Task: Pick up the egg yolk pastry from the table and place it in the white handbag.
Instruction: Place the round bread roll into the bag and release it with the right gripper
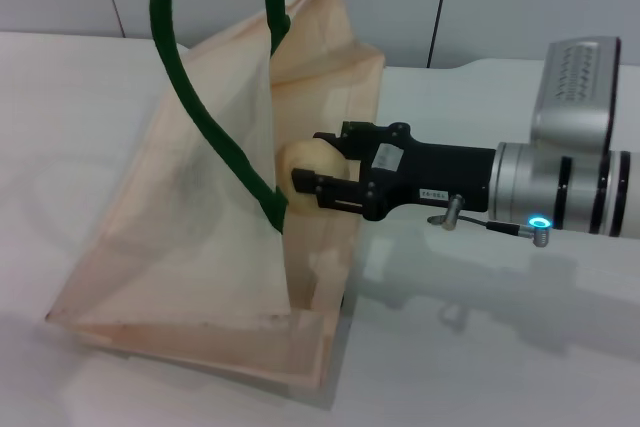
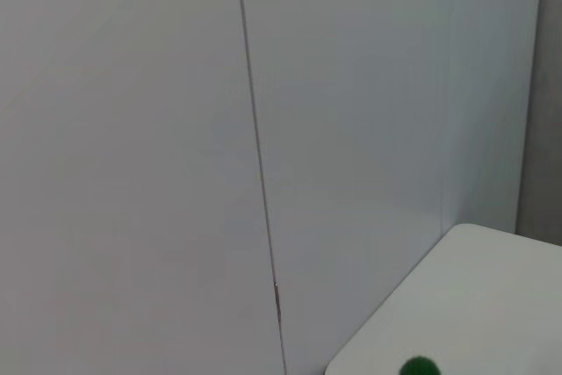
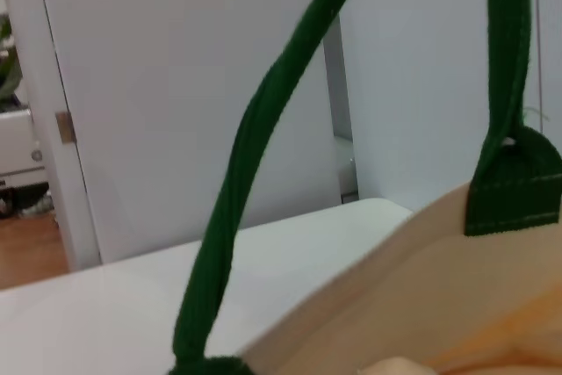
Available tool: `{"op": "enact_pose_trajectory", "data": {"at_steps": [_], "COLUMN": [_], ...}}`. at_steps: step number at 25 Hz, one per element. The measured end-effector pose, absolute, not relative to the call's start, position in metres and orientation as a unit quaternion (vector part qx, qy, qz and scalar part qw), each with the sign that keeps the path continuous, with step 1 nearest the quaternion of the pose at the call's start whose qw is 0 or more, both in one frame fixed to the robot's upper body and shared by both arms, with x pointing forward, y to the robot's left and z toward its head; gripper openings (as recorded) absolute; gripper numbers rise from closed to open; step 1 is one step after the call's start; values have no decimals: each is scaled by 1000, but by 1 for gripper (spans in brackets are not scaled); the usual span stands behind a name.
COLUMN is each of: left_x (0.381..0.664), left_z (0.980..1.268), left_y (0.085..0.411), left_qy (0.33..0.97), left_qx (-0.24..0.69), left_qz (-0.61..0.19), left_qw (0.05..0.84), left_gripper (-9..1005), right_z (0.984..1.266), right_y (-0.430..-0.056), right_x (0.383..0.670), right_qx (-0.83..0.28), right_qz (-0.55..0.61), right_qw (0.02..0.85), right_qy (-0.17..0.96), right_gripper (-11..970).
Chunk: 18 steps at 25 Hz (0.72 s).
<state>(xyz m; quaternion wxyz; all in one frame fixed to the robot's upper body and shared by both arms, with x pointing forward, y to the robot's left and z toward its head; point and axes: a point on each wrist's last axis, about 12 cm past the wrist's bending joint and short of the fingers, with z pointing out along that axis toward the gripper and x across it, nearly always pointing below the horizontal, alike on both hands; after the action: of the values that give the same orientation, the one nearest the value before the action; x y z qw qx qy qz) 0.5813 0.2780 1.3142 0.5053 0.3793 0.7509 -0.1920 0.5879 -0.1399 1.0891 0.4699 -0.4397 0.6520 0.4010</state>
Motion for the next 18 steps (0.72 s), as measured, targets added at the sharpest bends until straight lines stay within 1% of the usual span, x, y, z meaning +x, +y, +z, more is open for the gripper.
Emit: {"op": "enact_pose_trajectory", "data": {"at_steps": [7,13,18], "left_x": [582,579,577], "left_z": [1316,1312,1315], "left_y": [273,277,277], "left_qy": [747,750,748], "left_qx": [384,379,382], "left_qz": [-198,-202,-196], "left_qw": [506,503,507], "left_gripper": [139,140,141], "right_z": [1085,1083,1081], "right_y": [-137,-138,-134], "right_x": [589,591,592], "right_qx": [-447,-439,-441], "right_qz": [391,379,368], "right_qw": [472,478,481], "right_qy": [652,660,662], "right_gripper": [554,552,550]}}
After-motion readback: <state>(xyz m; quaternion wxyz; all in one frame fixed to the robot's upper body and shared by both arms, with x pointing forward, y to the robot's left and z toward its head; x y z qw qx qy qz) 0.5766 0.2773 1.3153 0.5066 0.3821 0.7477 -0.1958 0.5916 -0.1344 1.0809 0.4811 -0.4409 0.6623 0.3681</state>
